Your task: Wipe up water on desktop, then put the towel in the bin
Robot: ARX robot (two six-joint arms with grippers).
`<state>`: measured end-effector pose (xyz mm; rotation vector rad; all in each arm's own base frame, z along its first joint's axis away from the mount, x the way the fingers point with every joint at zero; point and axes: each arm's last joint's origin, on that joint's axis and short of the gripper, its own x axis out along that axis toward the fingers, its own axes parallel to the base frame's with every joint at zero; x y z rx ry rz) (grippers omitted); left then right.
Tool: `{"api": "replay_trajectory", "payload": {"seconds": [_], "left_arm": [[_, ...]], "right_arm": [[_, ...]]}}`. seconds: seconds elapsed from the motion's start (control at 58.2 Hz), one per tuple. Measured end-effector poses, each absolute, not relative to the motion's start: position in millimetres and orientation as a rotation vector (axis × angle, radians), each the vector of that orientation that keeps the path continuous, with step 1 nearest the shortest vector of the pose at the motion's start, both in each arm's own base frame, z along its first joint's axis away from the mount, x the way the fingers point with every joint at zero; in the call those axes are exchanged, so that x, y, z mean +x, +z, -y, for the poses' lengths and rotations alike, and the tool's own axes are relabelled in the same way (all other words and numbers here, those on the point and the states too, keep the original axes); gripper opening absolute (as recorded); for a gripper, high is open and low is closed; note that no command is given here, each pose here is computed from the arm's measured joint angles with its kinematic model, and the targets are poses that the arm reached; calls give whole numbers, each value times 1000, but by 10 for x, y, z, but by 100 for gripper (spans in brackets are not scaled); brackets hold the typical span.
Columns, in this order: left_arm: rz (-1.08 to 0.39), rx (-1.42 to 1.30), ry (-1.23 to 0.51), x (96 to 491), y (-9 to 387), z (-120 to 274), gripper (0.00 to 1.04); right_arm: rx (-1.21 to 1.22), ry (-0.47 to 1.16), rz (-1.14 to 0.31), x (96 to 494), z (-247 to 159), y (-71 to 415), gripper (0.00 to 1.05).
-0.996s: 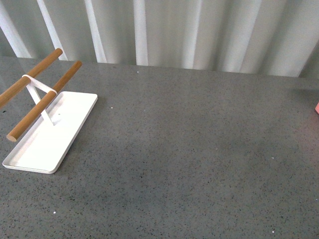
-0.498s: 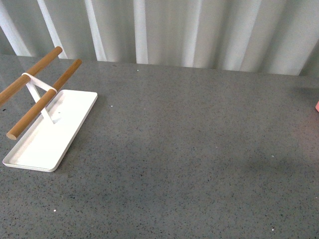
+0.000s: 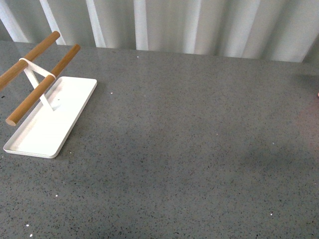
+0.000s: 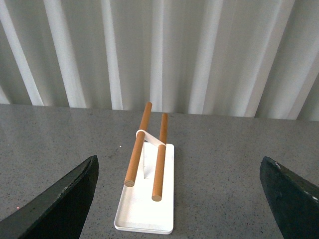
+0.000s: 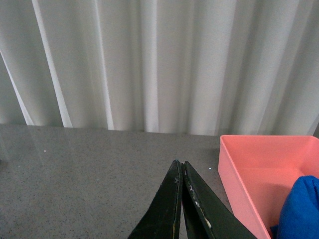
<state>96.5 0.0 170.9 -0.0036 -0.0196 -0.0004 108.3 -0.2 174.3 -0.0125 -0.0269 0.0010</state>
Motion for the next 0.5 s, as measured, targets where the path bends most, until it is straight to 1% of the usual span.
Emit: {"api": "replay_trajectory", "payload": {"seconds": [0.069, 0.137, 0.206, 0.498], "left_arm": [[20, -4, -1, 965, 1709, 1, 98], [20, -4, 0, 965, 1709, 0, 98], [19, -4, 0, 965, 1709, 0, 98], [21, -4, 0, 964, 1710, 0, 98]], "right_arm": [[-12, 1, 23, 1057, 2, 1737, 3], [-11, 1, -11, 997, 2, 1691, 3], [-11, -2, 23, 966, 2, 1715, 3], [-10, -2, 20, 965, 2, 1712, 3]]}}
